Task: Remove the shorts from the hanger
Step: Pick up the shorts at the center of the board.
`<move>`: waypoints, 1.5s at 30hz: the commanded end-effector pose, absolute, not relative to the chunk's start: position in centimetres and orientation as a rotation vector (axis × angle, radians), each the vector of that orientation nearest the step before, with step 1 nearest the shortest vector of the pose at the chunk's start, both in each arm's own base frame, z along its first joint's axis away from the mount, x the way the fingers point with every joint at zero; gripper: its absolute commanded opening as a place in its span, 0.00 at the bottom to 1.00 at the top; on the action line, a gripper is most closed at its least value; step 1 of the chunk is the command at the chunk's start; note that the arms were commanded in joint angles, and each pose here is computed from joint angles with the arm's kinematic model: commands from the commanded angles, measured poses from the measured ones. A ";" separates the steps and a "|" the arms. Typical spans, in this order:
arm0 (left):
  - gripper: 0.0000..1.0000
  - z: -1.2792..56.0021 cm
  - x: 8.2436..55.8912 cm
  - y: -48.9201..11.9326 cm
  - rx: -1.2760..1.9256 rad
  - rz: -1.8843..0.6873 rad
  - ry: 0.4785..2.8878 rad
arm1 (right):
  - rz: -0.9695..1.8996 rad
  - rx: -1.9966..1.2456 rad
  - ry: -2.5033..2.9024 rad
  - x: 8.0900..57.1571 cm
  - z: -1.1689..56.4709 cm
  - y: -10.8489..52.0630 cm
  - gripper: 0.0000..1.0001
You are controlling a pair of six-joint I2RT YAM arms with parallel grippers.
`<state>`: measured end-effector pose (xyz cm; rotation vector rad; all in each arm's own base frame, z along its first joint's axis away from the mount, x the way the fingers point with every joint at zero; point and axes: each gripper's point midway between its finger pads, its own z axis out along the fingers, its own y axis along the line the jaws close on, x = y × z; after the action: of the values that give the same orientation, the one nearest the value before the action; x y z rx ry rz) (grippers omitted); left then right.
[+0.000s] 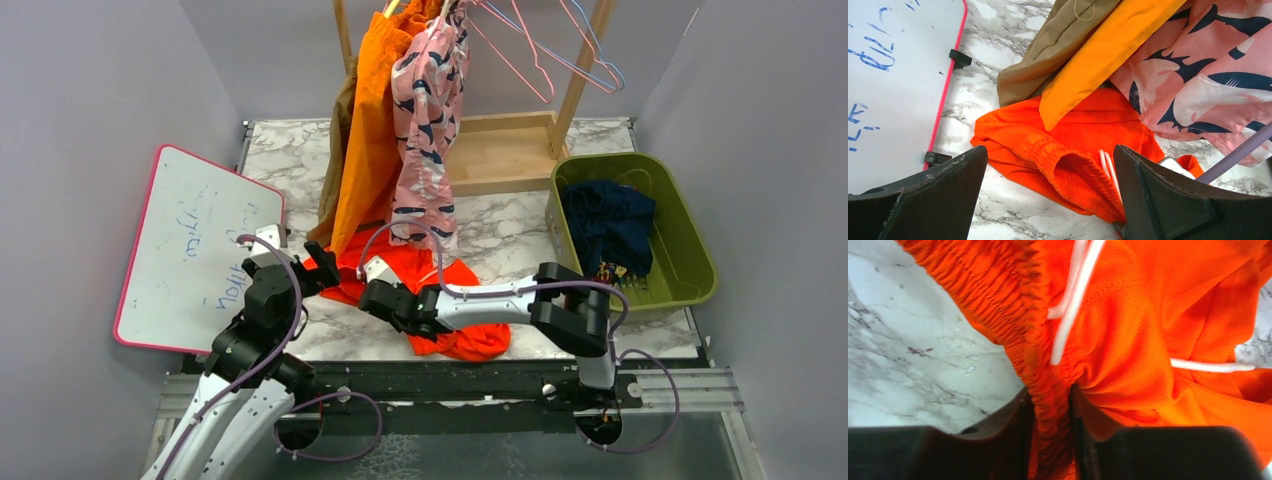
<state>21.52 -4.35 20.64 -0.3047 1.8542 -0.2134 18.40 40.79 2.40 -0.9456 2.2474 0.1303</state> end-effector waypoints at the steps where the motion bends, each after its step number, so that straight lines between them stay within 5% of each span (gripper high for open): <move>1: 0.99 20.6 21.7 -4.1 -0.323 -0.199 1.857 | 0.021 -1.005 2.360 17.3 -0.9 37.6 0.22; 4: 0.99 20.6 21.7 -4.1 -0.322 -0.201 1.861 | 0.090 -0.985 2.315 17.6 1.9 38.4 0.01; 11: 0.99 20.7 21.7 -4.0 -0.325 -0.196 1.857 | 0.501 -0.924 2.020 17.1 16.8 40.6 0.01; 23: 0.99 22.6 20.8 -2.6 -0.391 -0.216 1.748 | 0.633 -0.693 1.602 18.7 35.7 35.1 0.01; 26: 0.99 22.5 20.8 -2.7 -0.386 -0.215 1.753 | 0.686 -0.677 1.643 17.6 33.9 34.0 0.01; 34: 0.99 21.4 21.4 -3.5 -0.350 -0.201 1.820 | 0.392 -0.382 2.119 17.2 17.8 25.1 0.03; 41: 0.99 20.3 22.1 -4.3 -0.319 -0.190 1.884 | 0.457 -0.327 2.282 16.6 14.1 26.0 0.22; 45: 0.99 20.2 22.2 -4.5 -0.305 -0.194 1.897 | 0.565 -0.370 2.319 16.8 14.1 29.9 0.46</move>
<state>22.05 -4.08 19.37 -0.3238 1.9072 -0.1649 16.85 25.33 12.85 -0.4011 2.2979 0.3729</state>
